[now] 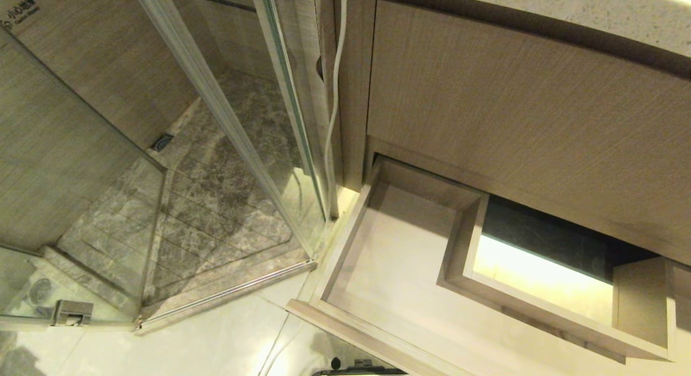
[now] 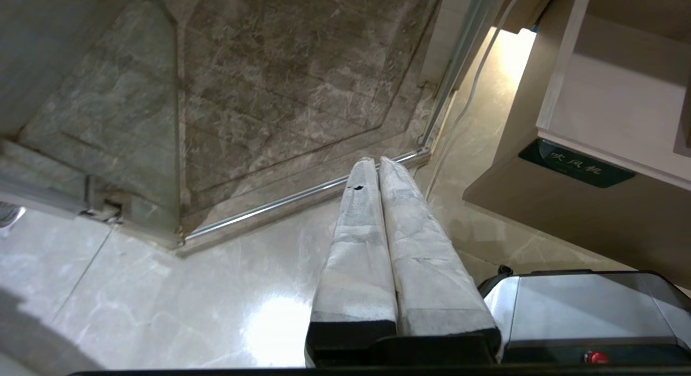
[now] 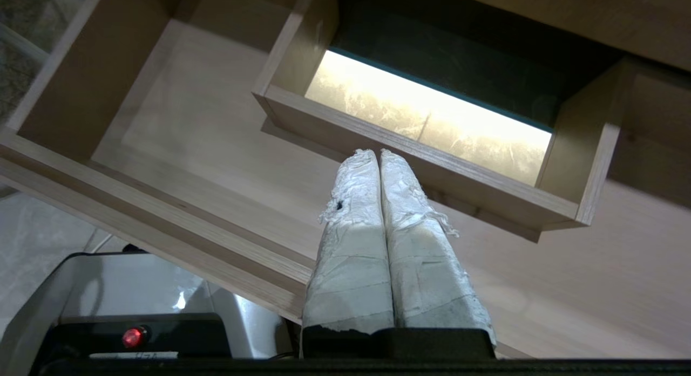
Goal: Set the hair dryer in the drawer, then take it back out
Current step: Pick up the hairdryer
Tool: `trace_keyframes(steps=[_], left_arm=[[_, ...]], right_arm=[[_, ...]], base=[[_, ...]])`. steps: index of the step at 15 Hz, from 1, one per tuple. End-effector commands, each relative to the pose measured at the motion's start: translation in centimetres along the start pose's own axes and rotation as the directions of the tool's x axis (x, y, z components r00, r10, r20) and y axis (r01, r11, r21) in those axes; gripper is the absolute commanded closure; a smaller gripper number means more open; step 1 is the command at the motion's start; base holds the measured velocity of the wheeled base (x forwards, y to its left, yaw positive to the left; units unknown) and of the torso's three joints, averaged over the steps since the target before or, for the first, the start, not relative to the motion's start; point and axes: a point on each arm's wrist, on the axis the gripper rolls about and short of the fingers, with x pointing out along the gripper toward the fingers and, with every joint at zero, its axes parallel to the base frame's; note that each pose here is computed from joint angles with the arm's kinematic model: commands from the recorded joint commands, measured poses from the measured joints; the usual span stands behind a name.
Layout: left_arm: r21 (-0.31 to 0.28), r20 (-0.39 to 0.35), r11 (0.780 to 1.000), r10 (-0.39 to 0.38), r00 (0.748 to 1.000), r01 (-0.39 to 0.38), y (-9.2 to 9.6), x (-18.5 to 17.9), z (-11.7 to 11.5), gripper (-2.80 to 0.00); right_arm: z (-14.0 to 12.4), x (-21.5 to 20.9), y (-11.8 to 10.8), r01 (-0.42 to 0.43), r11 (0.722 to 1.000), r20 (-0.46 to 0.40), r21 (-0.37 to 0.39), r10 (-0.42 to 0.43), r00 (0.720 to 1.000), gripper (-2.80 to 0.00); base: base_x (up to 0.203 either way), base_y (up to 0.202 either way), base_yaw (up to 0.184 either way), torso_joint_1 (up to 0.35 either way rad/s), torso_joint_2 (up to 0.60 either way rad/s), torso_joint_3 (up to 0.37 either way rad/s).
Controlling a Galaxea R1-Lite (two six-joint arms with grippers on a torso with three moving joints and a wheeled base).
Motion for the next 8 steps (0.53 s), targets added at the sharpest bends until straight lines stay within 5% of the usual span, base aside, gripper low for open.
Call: trace_keyframes(steps=[1, 8], left_arm=[[0.000, -0.002, 1.000, 0.000, 1.000, 0.000, 0.00, 0.01, -0.01, 0.00], [0.000, -0.002, 1.000, 0.001, 1.000, -0.001, 0.00, 0.01, -0.01, 0.00]], right_arm=[[0.03, 0.00, 0.00, 0.000, 1.000, 0.000, 0.002, 0.000, 1.000, 0.00], [0.00, 0.00, 0.00, 0.000, 1.000, -0.003, -0.007, 0.000, 1.000, 0.00]], base=[[0.000, 0.000, 0.000, 0.275, -0.48, -0.230], [0.000, 0.000, 0.000, 0.343, -0.50, -0.241]])
